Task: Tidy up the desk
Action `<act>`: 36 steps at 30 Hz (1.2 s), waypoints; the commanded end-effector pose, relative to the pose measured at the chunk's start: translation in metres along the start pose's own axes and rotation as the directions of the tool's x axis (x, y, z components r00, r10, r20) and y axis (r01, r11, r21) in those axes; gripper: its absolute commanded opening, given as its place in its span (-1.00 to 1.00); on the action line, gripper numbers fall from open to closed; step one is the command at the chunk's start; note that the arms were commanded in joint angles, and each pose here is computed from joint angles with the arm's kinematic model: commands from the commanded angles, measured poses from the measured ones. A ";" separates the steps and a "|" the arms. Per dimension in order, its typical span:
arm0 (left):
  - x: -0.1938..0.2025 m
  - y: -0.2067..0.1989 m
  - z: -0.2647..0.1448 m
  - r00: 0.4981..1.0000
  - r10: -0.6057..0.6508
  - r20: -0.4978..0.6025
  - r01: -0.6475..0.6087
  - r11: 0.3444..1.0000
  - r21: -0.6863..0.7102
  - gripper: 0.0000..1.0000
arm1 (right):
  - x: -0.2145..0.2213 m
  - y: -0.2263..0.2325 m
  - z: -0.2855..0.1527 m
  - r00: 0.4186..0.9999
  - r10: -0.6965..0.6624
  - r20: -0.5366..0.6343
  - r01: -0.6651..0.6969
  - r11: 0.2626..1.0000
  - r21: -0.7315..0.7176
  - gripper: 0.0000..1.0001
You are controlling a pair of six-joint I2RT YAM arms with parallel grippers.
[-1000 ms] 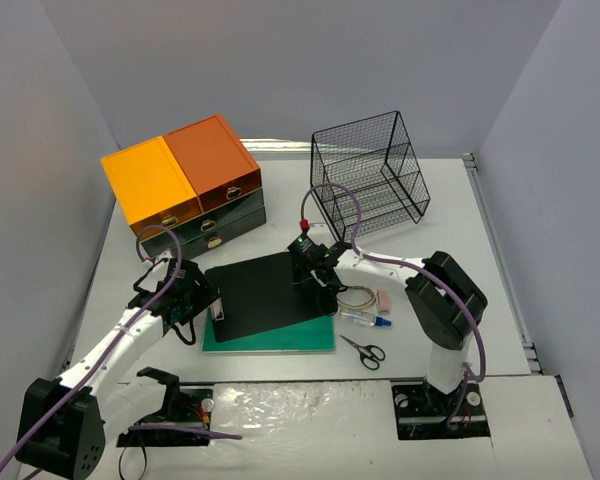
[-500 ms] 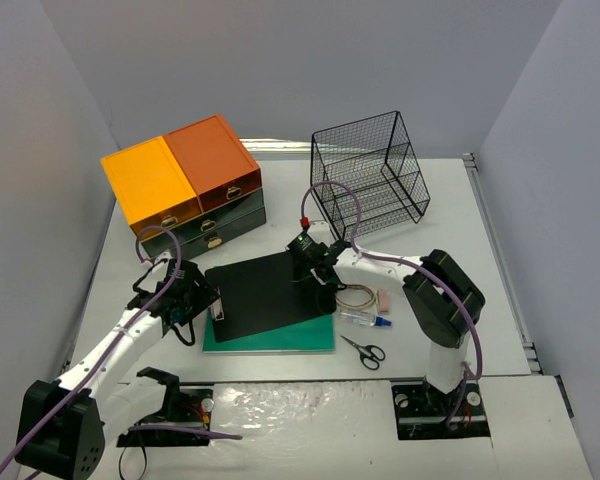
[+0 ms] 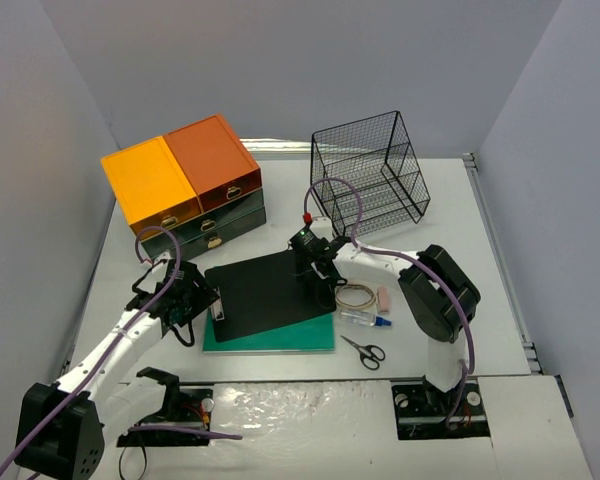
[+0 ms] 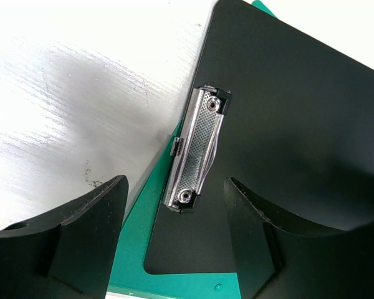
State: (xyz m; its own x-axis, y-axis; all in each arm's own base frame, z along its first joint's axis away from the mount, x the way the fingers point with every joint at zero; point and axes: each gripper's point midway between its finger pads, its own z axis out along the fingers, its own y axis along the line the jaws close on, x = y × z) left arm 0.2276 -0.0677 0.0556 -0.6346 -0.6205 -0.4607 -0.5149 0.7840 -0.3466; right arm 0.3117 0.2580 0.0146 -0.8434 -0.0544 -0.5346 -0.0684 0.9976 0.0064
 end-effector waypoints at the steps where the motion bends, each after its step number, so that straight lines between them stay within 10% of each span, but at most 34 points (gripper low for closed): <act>1: -0.008 0.001 -0.002 0.999 -0.009 0.034 0.009 1.000 0.004 0.18 | 0.002 0.000 0.001 1.000 -0.017 -0.025 0.017 1.000 -0.004 0.19; 36: 0.001 0.027 0.001 0.996 -0.061 0.066 0.065 0.996 -0.056 0.19 | 0.027 0.039 -0.017 0.993 -0.105 -0.058 0.098 0.988 -0.115 0.20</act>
State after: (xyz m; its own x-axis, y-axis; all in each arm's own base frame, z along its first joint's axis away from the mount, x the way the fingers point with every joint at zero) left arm 0.2023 -0.0487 0.0369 -0.6086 -0.6416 -0.4669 -0.5770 0.7617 -0.2947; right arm 0.2848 0.2926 0.0140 -0.8502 -0.1340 -0.5091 -0.1861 0.9811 0.0525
